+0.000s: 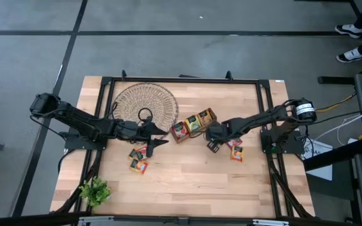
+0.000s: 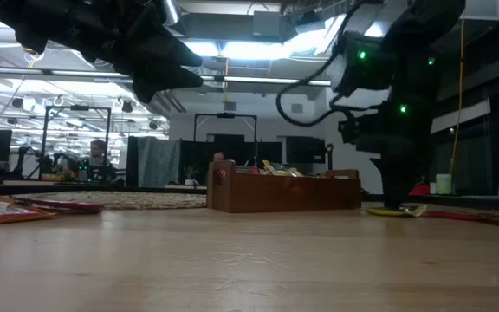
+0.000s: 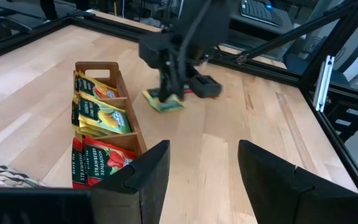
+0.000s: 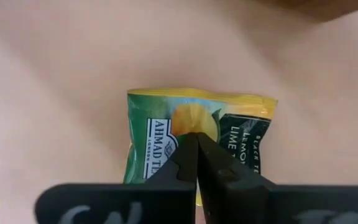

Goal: Pick & Place Tea
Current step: Put the yellow tea bag into the middle section of the wooden organizer

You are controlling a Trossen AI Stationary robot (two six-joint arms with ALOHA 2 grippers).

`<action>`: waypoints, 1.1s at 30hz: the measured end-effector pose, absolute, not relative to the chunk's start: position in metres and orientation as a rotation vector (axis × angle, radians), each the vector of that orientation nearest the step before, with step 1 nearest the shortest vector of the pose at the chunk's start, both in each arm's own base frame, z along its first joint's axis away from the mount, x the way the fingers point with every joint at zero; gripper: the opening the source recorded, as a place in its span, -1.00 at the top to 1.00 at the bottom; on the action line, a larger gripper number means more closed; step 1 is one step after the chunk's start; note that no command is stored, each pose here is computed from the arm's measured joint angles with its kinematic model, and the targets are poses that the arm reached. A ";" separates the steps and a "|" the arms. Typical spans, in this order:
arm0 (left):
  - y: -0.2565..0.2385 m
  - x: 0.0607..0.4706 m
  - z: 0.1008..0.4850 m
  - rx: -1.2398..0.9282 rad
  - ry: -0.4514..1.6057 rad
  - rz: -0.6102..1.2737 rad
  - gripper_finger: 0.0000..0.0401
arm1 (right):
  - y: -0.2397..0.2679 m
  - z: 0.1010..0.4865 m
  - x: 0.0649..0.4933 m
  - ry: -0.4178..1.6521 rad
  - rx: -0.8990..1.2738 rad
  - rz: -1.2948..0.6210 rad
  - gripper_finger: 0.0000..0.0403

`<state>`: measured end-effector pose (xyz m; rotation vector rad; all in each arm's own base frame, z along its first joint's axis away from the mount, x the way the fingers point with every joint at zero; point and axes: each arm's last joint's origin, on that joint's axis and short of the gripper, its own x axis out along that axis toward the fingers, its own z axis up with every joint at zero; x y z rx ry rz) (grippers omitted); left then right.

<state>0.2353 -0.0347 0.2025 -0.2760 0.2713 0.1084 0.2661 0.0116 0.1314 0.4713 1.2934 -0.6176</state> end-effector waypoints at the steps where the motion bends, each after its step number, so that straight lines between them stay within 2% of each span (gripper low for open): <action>1: -0.035 0.235 0.202 -0.276 0.271 0.108 0.08 | 0.016 0.132 0.268 1.281 0.505 -0.592 0.98; 11: -0.035 0.235 0.202 -0.298 0.275 0.089 0.08 | 0.059 0.140 0.300 1.008 0.707 -0.252 0.99; 16: -0.036 0.235 0.202 -0.304 0.275 0.090 0.08 | 0.068 0.141 0.320 0.822 0.671 -0.113 0.98; 21: -0.039 0.235 0.203 -0.323 0.275 0.078 0.08 | 0.070 0.159 0.331 0.630 0.591 0.010 0.98; 23: -0.042 0.236 0.203 -0.329 0.280 0.066 0.08 | 0.070 0.168 0.328 0.627 0.583 0.040 0.98; 26: -0.047 0.238 0.203 -0.330 0.289 0.051 0.08 | 0.073 0.171 0.317 0.727 0.593 0.018 0.98; 33: -0.054 0.255 0.186 -0.302 0.367 0.080 0.08 | 0.083 0.159 0.293 0.946 0.639 -0.153 0.98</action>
